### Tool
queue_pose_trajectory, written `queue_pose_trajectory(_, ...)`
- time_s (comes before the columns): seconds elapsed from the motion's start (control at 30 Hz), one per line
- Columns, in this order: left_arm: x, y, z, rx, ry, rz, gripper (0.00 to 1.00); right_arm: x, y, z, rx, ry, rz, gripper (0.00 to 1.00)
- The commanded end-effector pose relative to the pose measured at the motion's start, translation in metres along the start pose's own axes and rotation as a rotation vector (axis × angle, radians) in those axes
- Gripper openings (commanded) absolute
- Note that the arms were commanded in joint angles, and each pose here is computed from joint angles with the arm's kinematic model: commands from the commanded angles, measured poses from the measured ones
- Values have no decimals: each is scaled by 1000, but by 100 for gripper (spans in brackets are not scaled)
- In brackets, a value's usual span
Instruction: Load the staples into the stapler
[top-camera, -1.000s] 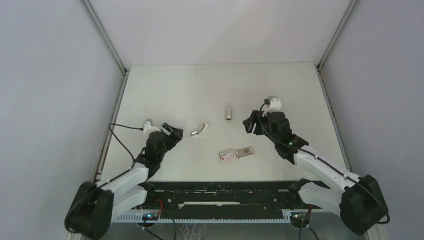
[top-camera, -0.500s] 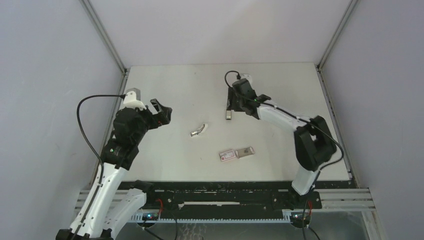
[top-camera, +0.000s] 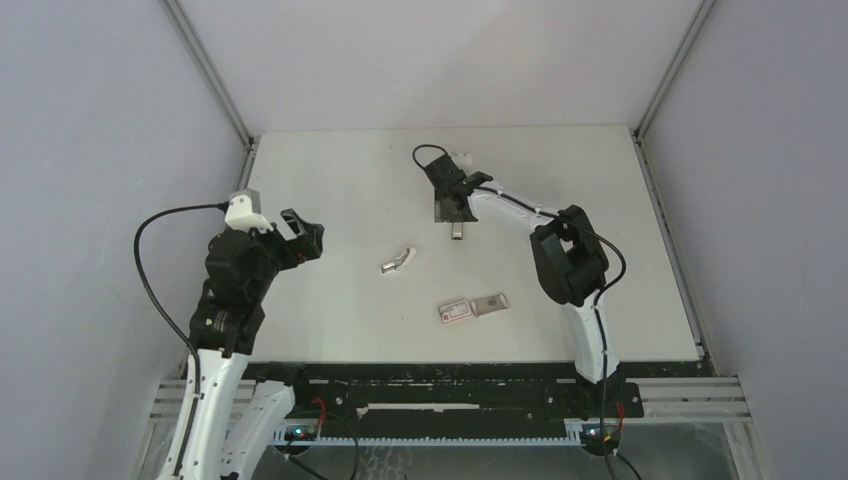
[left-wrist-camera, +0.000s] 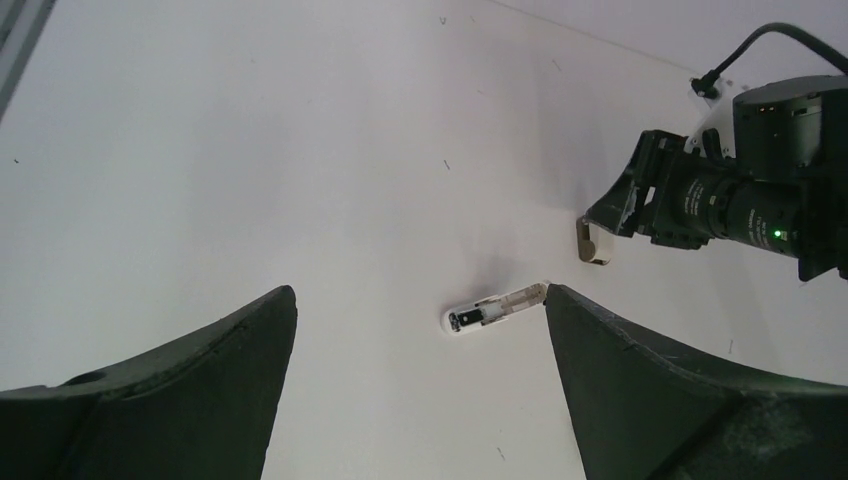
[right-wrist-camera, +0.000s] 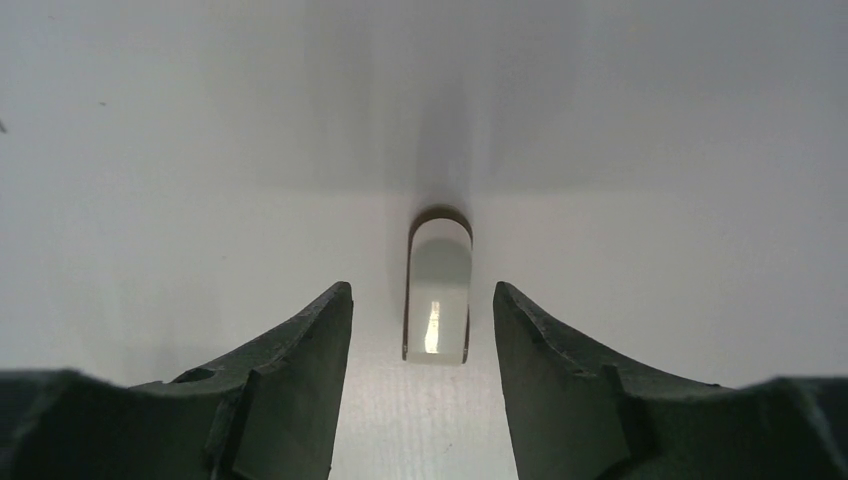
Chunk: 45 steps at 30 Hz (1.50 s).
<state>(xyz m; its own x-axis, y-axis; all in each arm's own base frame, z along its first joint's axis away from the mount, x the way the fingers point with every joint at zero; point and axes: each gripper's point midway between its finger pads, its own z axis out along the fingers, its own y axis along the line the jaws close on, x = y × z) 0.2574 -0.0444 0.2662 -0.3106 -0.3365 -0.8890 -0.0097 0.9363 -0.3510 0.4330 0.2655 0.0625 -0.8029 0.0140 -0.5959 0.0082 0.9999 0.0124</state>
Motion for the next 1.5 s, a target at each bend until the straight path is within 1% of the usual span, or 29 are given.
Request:
queue_pose_trajectory(0.0, 7, 1, 4, 38, 15, -12, 97, -7, -3, -5, 51, -22, 14, 52)
queue_pose_trajectory(0.17, 8, 0, 5, 46, 19, -17, 97, -4, -4, 3, 62, -11, 10, 46)
queue_pose_trajectory(0.37, 10, 2, 6, 40, 22, -19, 97, -1, -5, 10, 56, 4, 12, 35)
queue_pose_trajectory(0.5, 9, 3, 6, 38, 22, -24, 97, -1, 2, 13, 13, 7, 2, 31)
queue_pose_trajectory(0.6, 10, 5, 7, 33, 23, -26, 97, -4, 7, 11, -21, 2, -3, 20)
queue_pose_trajectory(0.67, 10, 6, 7, 31, 24, -27, 97, -11, 10, 3, -51, -26, -29, 11)
queue_pose_trajectory(0.73, 11, 6, 8, 29, 27, -30, 97, -20, 15, -12, -111, -66, -61, 4)
queue_pose_trajectory(0.8, 12, 5, 8, 36, 32, -29, 95, -31, 14, -31, -167, -120, -89, 0)
queue_pose_trajectory(0.87, 14, 3, 9, 56, 38, -28, 92, -40, 14, -55, -259, -174, -123, 0)
queue_pose_trajectory(0.93, 16, -2, 11, 85, 43, -28, 88, -46, 19, -86, -400, -245, -163, 0)
queue_pose_trajectory(1.07, 22, -12, 17, 136, 74, -47, 83, -26, 18, -142, -619, -344, -284, 0)
queue_pose_trajectory(1.13, 28, -25, 20, 180, 107, -64, 82, -16, 18, -176, -713, -412, -340, 0)
queue_pose_trajectory(1.27, 45, -80, 17, 372, 177, -123, 81, 13, 18, -224, -887, -533, -417, 0)
queue_pose_trajectory(1.37, 51, -121, 9, 531, 227, -204, 81, 35, 19, -249, -987, -632, -478, 0)
queue_pose_trajectory(1.47, 57, -150, -2, 638, 274, -268, 81, 56, 22, -262, -1042, -698, -545, 0)
